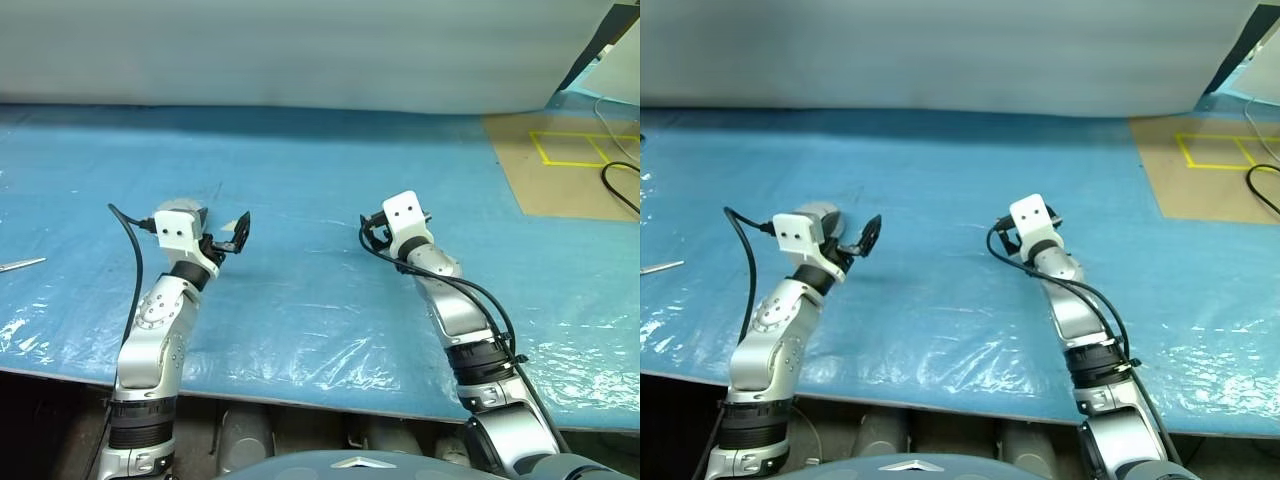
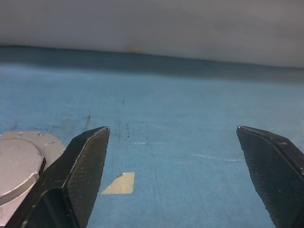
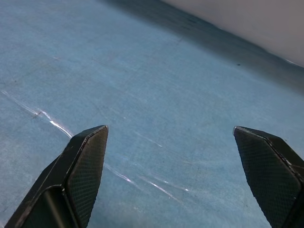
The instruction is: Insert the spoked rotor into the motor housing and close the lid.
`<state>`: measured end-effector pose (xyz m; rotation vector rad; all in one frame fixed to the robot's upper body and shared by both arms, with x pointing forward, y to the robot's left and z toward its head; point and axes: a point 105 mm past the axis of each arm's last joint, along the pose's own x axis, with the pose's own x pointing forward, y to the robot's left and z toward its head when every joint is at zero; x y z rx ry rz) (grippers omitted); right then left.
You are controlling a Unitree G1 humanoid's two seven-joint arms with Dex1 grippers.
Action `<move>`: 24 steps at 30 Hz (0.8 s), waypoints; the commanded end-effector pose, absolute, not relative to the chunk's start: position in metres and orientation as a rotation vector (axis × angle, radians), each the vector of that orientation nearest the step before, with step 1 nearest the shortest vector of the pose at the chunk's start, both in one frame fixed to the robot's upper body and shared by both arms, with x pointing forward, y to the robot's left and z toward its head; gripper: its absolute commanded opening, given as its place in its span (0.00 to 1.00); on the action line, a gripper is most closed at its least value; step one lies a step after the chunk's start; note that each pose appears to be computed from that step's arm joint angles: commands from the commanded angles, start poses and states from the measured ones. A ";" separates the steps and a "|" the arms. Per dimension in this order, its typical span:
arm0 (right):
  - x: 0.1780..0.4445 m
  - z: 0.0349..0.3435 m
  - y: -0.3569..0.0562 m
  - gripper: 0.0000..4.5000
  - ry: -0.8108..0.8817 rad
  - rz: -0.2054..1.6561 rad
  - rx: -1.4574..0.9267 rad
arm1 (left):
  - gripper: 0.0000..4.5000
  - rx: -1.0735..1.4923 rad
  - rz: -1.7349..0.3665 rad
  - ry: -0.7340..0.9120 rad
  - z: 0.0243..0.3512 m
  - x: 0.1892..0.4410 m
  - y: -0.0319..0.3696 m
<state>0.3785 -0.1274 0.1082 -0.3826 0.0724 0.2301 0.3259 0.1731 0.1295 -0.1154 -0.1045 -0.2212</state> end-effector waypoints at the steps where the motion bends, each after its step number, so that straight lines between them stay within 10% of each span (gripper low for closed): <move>1: 0.377 0.125 -0.128 0.99 0.012 0.217 -0.387 | 1.00 -0.094 -0.236 -0.153 0.141 0.326 0.170; 24: 0.376 0.124 -0.130 0.99 0.018 0.210 -0.391 | 1.00 -0.101 -0.251 -0.149 0.138 0.329 0.168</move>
